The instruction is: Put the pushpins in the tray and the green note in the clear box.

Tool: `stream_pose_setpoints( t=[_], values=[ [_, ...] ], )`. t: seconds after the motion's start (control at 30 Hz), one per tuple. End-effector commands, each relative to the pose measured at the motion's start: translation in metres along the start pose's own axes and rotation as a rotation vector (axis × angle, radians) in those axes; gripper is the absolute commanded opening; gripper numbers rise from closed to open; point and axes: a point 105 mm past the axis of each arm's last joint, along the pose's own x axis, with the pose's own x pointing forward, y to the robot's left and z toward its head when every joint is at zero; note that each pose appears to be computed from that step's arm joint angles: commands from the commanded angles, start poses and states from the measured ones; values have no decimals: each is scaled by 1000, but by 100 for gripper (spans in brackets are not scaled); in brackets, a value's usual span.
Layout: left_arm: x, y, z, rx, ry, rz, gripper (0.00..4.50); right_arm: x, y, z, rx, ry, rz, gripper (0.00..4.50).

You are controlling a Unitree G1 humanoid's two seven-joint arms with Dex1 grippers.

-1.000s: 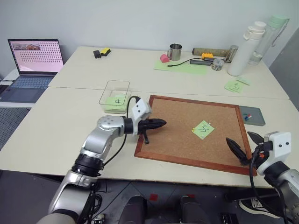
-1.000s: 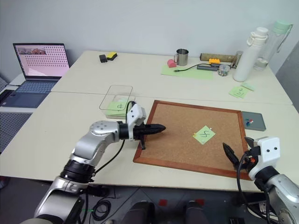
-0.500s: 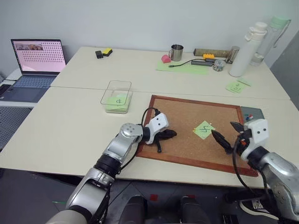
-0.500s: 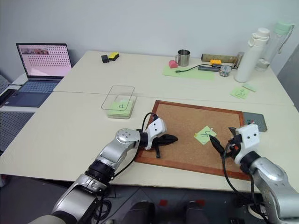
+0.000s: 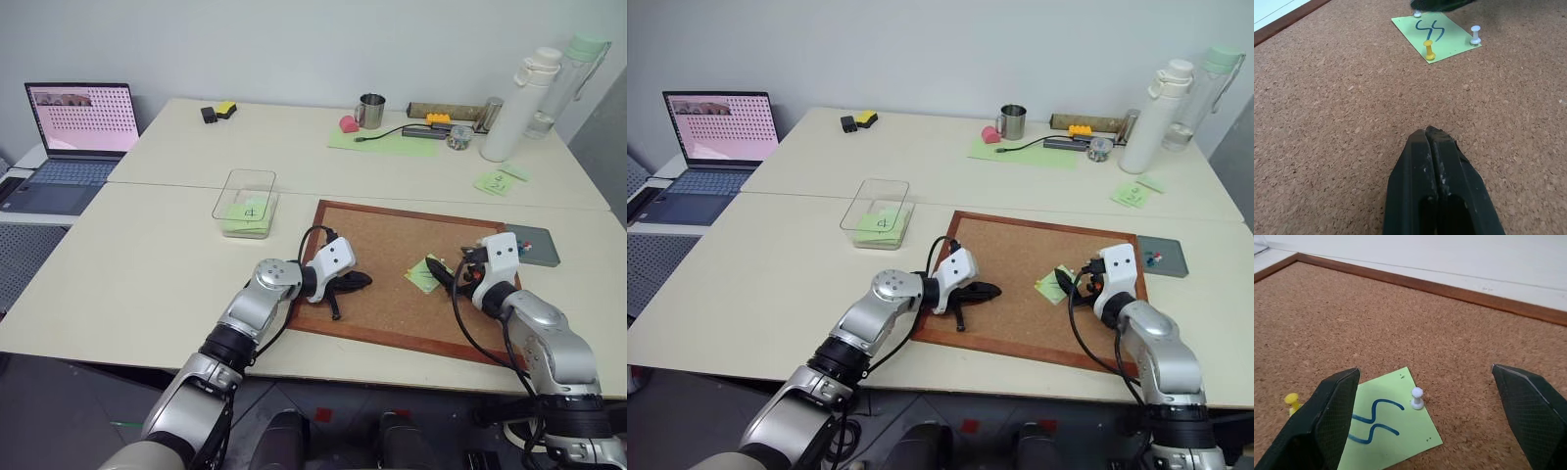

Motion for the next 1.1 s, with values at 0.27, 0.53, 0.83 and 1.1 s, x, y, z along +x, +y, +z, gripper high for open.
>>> stream_pose_setpoints(
  t=[0.27,0.53,0.83,1.1],
  values=[
    [-6,5,-9,5,55,17,0,7,2,8,-23,-41,29,255],
    [-5,6,-9,11,57,16,0,8,5,9,-37,-54,56,81],
    [-7,10,-10,22,66,20,0,4,10,20,-15,-104,83,9],
    [-7,9,-14,12,75,21,0,-7,18,46,-25,-221,119,9]
  ],
)
